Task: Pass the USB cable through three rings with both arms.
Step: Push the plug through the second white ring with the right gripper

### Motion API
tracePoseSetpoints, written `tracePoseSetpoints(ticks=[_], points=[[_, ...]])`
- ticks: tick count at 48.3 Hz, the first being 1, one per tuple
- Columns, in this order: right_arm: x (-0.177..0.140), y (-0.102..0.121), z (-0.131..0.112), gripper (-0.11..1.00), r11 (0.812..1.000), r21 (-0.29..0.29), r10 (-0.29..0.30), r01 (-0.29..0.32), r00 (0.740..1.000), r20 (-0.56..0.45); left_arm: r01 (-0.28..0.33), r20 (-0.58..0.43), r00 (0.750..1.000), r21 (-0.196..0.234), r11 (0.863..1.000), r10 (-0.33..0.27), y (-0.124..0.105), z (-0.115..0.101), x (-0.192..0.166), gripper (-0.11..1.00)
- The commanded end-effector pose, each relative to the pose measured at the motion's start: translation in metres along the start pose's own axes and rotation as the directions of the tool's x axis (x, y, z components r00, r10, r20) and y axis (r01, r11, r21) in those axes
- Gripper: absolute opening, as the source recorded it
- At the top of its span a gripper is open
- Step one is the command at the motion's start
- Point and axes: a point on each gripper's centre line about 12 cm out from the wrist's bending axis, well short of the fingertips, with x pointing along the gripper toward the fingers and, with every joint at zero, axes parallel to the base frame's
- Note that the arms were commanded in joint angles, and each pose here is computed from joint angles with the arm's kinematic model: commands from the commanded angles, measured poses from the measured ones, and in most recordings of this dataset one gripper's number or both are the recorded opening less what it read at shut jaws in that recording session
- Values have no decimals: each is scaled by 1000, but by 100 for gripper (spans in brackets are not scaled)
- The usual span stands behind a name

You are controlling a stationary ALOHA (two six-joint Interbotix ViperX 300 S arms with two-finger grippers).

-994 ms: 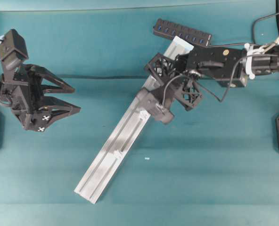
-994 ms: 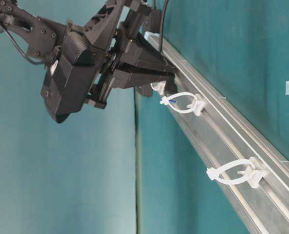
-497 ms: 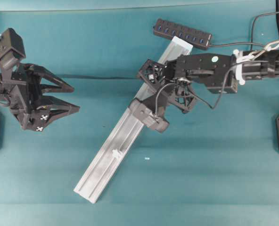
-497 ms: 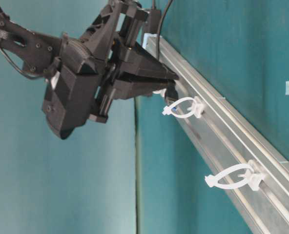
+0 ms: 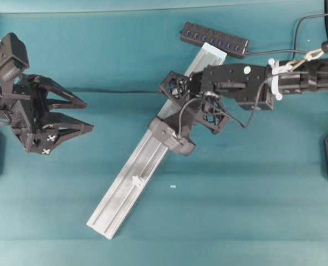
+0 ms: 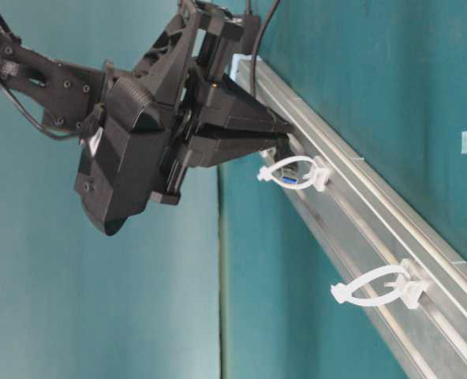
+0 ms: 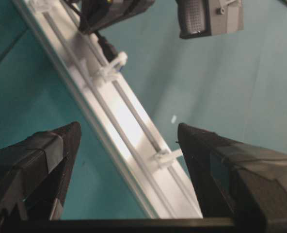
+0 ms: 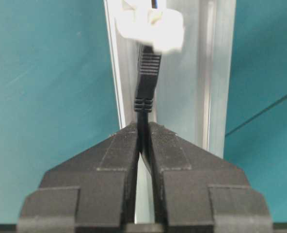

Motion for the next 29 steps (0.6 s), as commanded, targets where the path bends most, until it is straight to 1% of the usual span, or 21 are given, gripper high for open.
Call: tracePoseSetpoints(ticks=[1,9,19,22,29], points=[[9,3,-1,8,999,-4,32,-32,999,-22,18,25,1000,7,1000,-18,-5,6,-4,88],[8,4,15,8,999,-40,22,-23,1000,-12,21,27,999,7,1000,-21,-5,6,-4,88],[5,0,34,8,998,-59,11,-11,1000,7,21,27,999,7,1000,-21,-5,6,-4,88],[3,0,41,8,998,-55,7,-6,1000,14,19,24,1000,7,1000,-19,-5,6,-4,88],[-1,-2,50,8,1000,-7,-1,1,1000,21,20,20,1000,8,1000,-20,-6,5,-3,88]])
